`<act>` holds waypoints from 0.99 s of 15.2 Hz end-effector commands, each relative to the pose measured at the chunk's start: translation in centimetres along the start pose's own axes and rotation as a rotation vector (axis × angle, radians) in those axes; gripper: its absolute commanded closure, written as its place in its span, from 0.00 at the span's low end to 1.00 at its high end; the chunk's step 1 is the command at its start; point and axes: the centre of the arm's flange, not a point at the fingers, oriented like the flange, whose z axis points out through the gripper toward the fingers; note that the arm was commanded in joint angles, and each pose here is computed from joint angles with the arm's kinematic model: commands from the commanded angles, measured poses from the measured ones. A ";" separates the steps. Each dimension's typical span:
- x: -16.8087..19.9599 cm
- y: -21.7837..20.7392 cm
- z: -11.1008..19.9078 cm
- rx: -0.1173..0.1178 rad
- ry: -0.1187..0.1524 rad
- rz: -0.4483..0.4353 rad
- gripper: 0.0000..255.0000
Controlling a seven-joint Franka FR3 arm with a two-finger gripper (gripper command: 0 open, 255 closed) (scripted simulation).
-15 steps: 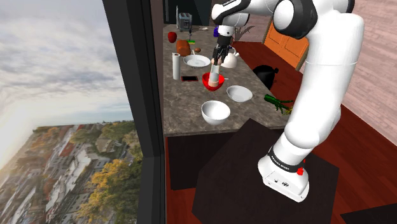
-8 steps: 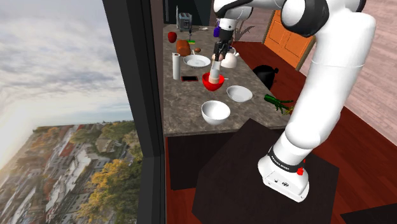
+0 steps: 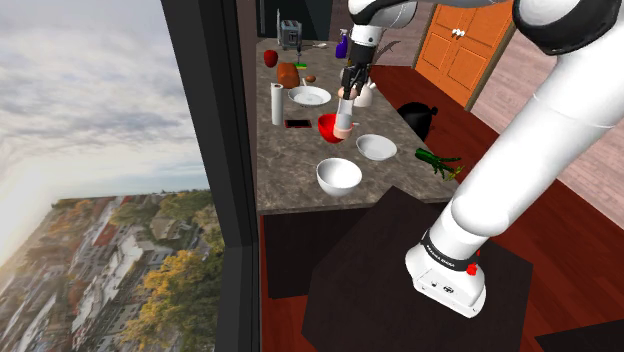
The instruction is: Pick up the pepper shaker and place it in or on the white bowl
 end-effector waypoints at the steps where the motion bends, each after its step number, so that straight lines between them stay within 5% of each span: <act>1: -1.9 -2.2 -0.6 -0.001 0.000 0.000 1.00; 8: -7.5 -8.7 -2.4 -0.001 0.000 0.000 1.00; 15: -7.4 -8.2 1.3 -0.001 0.000 0.000 1.00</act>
